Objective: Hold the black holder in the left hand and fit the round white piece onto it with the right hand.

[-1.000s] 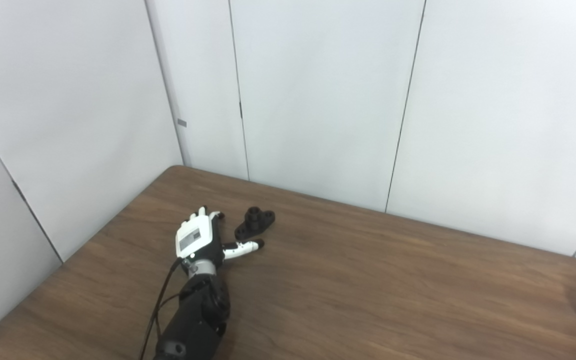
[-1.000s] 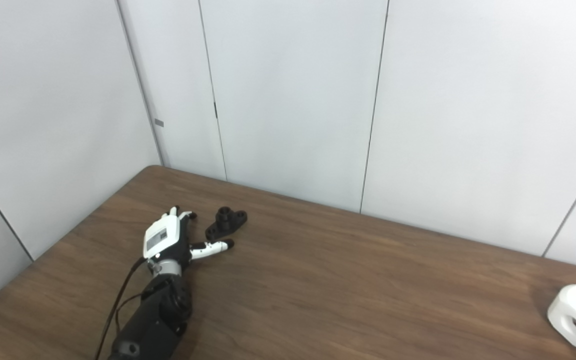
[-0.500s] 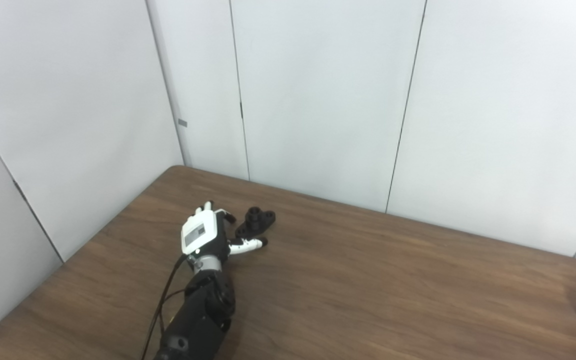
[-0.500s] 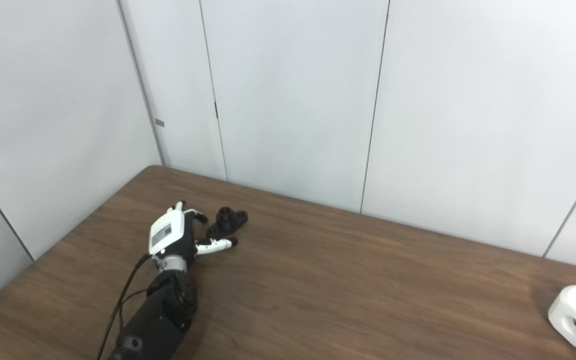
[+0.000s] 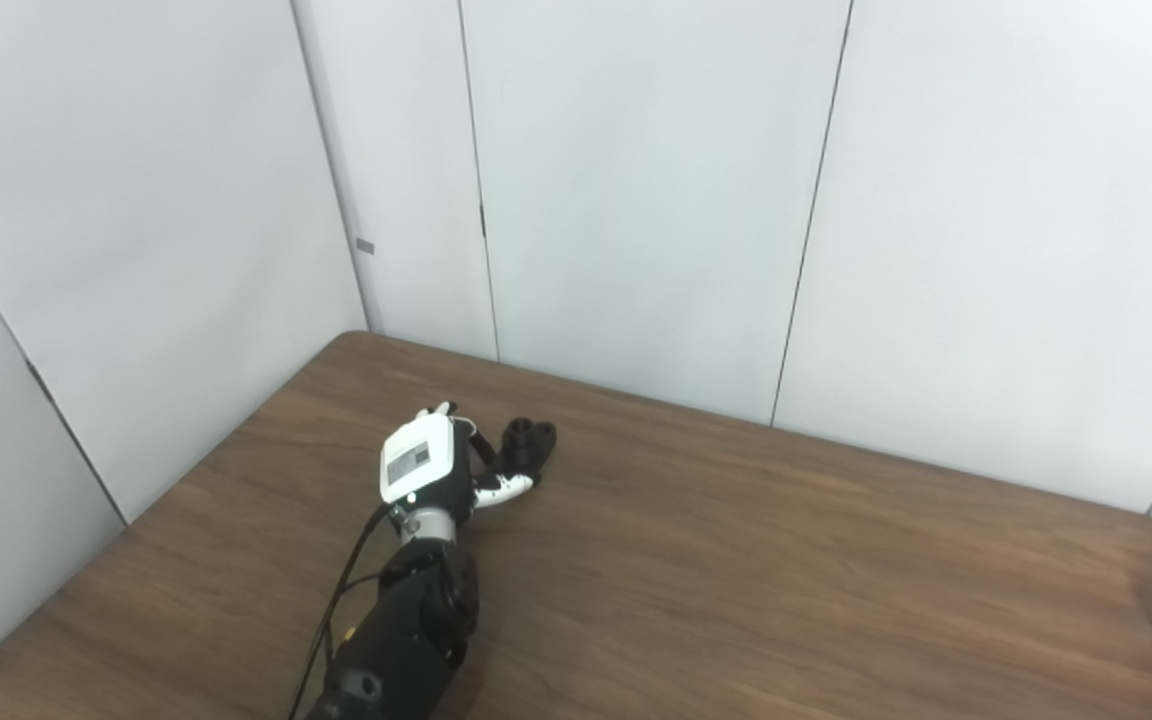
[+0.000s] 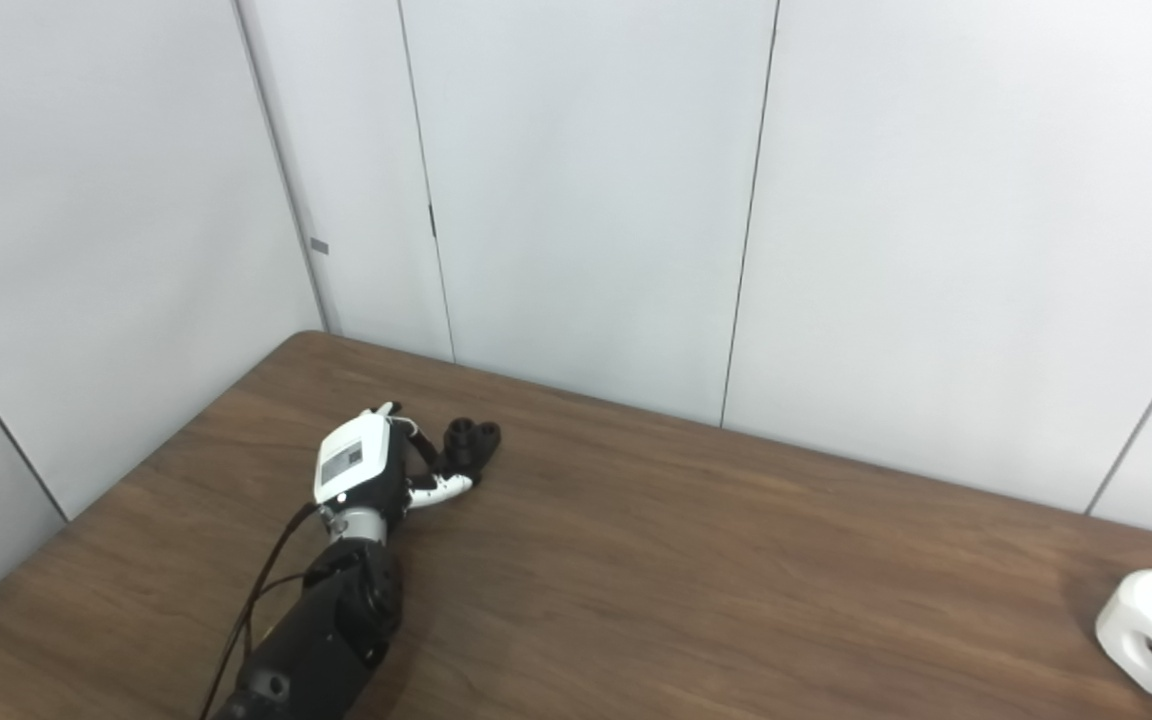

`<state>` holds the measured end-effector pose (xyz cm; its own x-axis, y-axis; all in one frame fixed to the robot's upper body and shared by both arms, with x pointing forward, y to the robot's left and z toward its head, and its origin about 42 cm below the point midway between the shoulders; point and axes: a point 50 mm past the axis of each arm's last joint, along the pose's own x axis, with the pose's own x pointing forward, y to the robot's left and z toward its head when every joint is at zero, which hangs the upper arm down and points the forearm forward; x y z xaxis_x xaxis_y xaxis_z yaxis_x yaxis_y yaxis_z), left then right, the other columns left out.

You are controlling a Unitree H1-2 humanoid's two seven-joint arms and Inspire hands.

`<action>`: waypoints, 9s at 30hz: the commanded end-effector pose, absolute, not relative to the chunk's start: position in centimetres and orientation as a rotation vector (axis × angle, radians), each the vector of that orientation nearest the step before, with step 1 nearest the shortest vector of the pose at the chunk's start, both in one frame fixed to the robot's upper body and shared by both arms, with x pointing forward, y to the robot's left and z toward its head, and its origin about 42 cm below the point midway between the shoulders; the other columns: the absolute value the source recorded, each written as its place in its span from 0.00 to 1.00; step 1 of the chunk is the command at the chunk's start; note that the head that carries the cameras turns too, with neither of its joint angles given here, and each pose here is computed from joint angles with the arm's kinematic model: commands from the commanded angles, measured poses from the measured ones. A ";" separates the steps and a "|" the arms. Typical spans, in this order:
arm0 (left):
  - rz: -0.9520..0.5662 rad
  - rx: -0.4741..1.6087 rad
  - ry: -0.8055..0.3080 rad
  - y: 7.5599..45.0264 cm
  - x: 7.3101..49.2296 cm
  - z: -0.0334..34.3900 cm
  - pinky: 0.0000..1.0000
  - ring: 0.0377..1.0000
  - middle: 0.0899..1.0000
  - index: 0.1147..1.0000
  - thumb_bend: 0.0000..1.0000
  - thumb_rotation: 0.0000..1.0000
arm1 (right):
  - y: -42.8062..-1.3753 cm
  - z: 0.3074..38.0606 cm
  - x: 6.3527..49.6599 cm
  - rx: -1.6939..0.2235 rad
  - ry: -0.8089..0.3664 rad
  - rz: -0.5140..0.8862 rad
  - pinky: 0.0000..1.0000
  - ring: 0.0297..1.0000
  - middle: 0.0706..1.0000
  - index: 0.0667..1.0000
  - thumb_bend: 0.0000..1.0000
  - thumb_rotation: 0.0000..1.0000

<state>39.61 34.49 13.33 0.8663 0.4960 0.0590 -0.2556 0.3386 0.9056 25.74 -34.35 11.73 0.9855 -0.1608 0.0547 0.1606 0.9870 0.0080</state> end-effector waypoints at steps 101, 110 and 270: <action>-0.652 1.186 -0.267 24.3 33.2 14.7 1.00 1.00 0.95 0.41 0.52 0.05 | -34.0 23.5 25.2 -0.457 -0.243 -0.445 0.65 0.83 0.86 0.84 0.67 0.61; -0.674 1.176 -0.279 26.2 34.2 14.3 1.00 1.00 0.96 0.41 0.52 0.05 | -35.8 24.3 27.7 -0.704 -0.159 -0.543 0.66 0.84 0.88 0.87 0.89 0.57; -0.692 1.190 -0.362 20.9 35.3 17.8 1.00 1.00 0.94 0.41 0.52 0.05 | -15.4 23.8 30.6 -0.658 -0.431 0.288 0.81 0.93 0.88 0.44 0.51 0.13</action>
